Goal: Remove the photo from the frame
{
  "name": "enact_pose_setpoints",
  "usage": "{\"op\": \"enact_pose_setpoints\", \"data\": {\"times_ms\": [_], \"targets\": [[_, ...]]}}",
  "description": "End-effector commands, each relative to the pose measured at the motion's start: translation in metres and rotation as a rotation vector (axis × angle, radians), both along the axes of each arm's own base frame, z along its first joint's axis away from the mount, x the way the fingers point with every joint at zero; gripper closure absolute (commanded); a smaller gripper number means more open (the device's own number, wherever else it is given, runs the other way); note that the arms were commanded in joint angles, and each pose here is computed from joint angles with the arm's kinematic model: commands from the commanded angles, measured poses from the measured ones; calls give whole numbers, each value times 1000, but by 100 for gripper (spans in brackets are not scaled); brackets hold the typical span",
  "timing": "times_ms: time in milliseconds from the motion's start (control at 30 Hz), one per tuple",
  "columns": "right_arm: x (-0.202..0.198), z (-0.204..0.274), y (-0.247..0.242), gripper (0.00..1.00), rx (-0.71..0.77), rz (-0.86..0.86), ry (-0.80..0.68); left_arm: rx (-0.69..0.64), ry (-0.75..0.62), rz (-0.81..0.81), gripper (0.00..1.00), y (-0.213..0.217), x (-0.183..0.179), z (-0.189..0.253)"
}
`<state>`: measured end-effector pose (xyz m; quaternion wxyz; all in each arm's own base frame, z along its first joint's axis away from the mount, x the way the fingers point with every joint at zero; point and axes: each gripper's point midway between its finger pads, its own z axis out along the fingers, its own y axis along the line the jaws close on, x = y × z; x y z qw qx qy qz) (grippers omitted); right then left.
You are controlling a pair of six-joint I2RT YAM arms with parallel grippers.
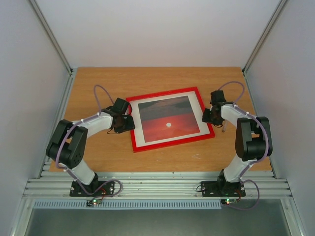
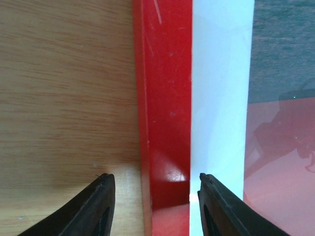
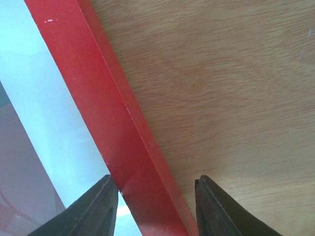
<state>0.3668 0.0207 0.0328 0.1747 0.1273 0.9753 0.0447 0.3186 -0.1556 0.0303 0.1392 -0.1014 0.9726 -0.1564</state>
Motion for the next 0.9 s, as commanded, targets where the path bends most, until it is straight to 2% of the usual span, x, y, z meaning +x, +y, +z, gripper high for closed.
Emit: {"op": "enact_pose_setpoints", "data": {"times_ms": [0,333,567,867], "targets": [[7,0,-3,55,1,4,15,-10,-52,-26,54,-11,16,9],[4,-5,-9,56,-13,-16,44,25,-48,-59,65,-21,16,7],[-6,-9,-15,64,-21,-42,74,61,-48,-94,69,-32,20,7],[-24,-5,-47,72,-67,-153,72,104,-60,-155,70,-58,29,10]]}}
